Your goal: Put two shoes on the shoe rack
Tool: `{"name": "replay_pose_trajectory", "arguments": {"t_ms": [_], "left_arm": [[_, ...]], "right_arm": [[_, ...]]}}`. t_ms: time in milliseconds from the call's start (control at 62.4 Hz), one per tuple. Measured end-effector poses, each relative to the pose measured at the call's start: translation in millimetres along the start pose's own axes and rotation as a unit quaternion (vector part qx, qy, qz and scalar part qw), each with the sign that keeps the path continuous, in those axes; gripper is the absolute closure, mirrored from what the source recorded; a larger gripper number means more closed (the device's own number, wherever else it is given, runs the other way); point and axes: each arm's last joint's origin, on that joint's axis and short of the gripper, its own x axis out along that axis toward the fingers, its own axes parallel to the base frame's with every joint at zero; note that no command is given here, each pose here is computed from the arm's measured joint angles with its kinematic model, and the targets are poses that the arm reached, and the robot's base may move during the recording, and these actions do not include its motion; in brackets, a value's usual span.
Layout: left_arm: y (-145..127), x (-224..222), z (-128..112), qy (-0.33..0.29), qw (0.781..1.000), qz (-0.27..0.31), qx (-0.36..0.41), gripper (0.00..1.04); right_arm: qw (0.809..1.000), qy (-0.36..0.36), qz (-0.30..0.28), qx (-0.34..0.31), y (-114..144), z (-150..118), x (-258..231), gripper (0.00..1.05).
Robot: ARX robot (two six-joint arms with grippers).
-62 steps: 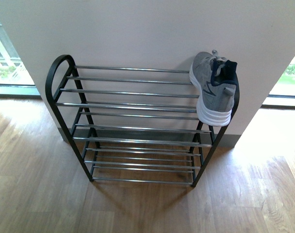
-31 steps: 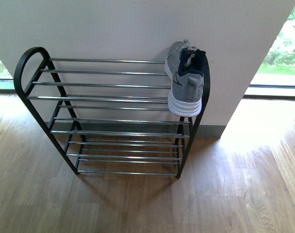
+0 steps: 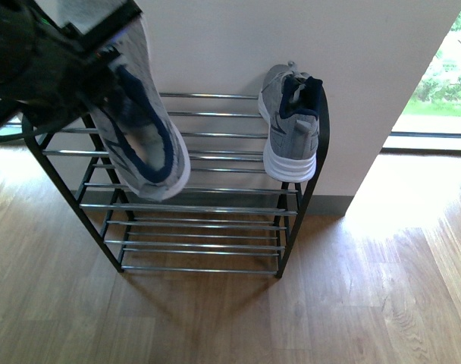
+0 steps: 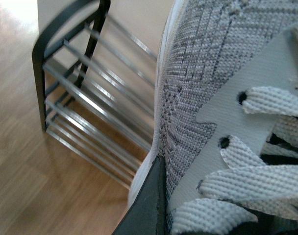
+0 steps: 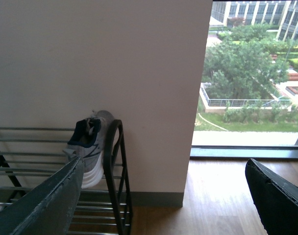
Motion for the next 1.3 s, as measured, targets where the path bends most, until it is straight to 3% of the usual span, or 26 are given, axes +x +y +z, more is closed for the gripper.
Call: {"name": "replay_pose_trajectory", "arguments": {"t_ms": [288,625,1009,1298], "left_arm": [[-57.7,64.2,12.8,0.085,0.996,-0.006,0.034,1.03],[-83.0,120.1,-7.3,0.183,0.979,-0.006,0.088,1.03],[-105.1,153.0,-6.1,0.204,0.97,-0.011,0.132,1.03],[-120.0,172.8,2.4,0.203,0.972,-0.013,0.122,1.03]], "right_arm": [[1.0,0.0,0.0,0.0,0.0,0.0,0.0,0.09],[1.0,0.0,0.0,0.0,0.0,0.0,0.0,0.09],[1.0,0.0,0.0,0.0,0.0,0.0,0.0,0.09],[1.0,0.0,0.0,0.0,0.0,0.0,0.0,0.09]]}}
